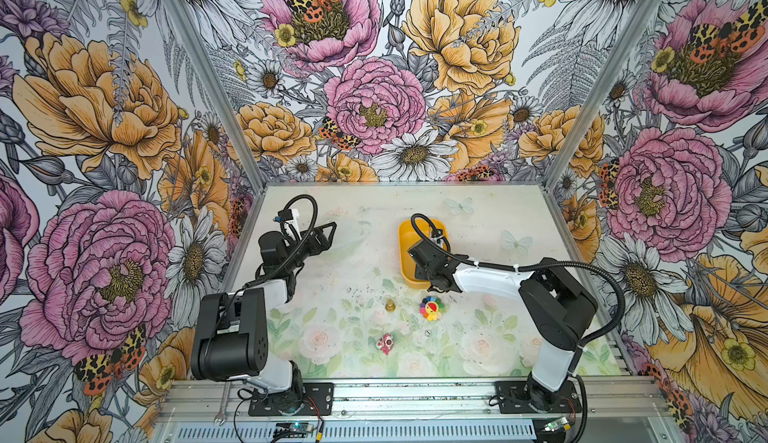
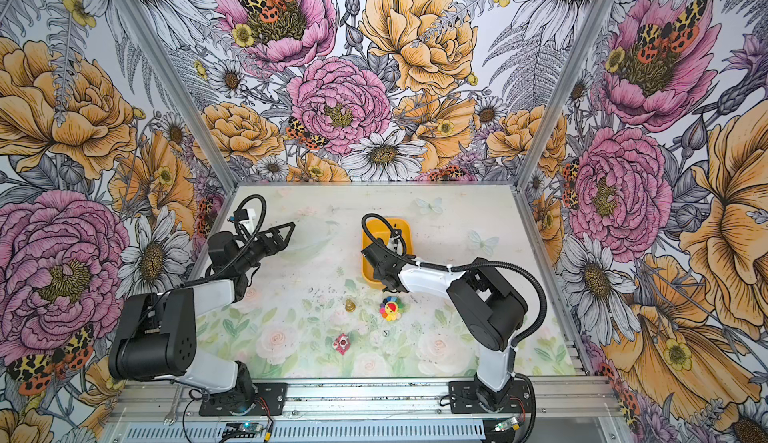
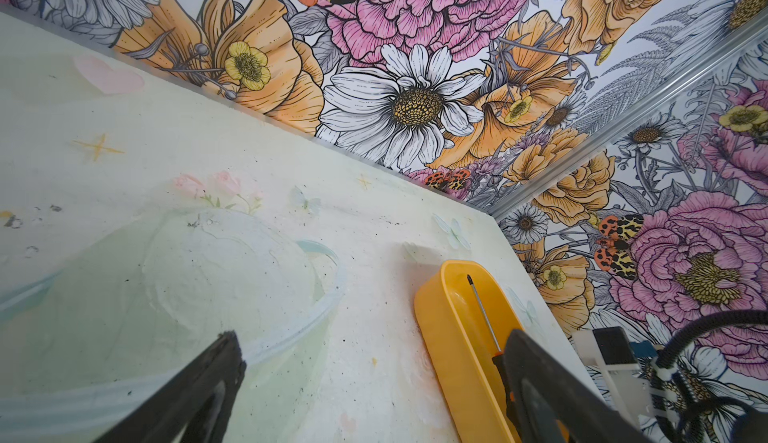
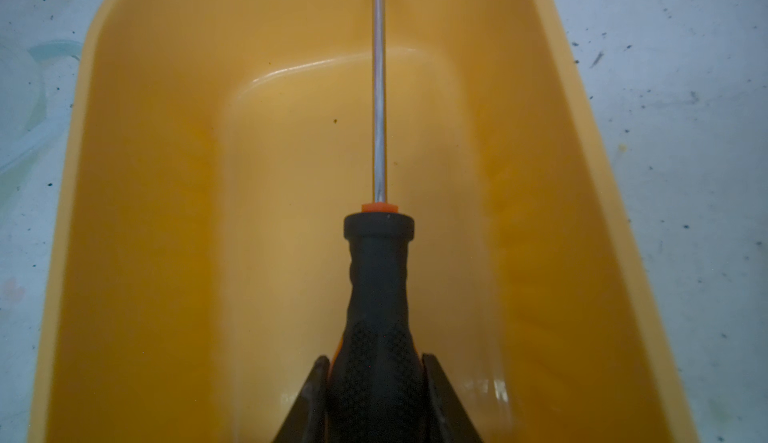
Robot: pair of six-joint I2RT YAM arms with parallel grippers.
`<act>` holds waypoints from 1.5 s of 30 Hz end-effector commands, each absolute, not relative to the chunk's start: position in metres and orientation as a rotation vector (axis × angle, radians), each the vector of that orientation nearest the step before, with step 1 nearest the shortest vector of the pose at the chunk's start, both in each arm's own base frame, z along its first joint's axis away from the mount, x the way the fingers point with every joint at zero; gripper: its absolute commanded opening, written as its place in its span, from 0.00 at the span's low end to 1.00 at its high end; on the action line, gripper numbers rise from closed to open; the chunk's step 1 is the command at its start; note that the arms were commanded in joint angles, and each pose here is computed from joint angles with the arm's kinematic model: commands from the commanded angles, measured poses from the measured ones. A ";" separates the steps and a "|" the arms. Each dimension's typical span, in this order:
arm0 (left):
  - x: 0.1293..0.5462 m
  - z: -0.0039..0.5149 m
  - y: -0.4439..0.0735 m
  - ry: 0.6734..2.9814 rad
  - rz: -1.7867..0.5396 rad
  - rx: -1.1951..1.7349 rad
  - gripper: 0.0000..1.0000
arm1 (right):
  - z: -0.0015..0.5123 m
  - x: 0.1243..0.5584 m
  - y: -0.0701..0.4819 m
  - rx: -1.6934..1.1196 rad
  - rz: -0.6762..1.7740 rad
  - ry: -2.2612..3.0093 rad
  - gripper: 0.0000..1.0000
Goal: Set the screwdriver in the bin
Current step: 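Lower the screwdriver into the yellow bin with the right gripper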
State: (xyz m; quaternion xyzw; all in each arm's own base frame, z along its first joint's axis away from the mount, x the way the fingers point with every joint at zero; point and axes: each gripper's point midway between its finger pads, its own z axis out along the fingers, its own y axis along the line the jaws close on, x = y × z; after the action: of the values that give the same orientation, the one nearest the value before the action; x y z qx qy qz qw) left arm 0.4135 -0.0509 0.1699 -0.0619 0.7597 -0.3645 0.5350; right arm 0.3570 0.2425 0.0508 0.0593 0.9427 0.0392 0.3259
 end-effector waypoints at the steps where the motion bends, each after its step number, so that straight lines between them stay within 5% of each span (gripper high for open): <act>1: 0.411 0.168 -0.050 1.802 -0.892 -0.143 0.99 | 0.053 0.359 0.249 0.149 0.114 2.460 0.00; 24: 0.411 0.167 -0.050 1.804 -0.892 -0.143 0.99 | 0.035 0.356 0.251 0.134 0.093 2.500 0.00; 33: 0.411 0.167 -0.050 1.805 -0.893 -0.143 0.99 | 0.036 0.357 0.252 0.126 0.093 2.497 0.36; 40: 0.411 0.167 -0.050 1.805 -0.894 -0.145 0.99 | 0.042 0.358 0.251 0.123 0.093 2.489 0.55; 45: 0.411 0.167 -0.050 1.805 -0.894 -0.144 0.99 | 0.055 0.359 0.252 0.109 0.106 2.469 0.60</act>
State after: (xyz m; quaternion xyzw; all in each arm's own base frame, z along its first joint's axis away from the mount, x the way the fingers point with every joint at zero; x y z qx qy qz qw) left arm 0.4136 -0.0510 0.1687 -0.0625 0.7604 -0.3649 0.5336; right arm 0.3537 0.2452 0.0355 0.0444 0.9491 0.0307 0.3104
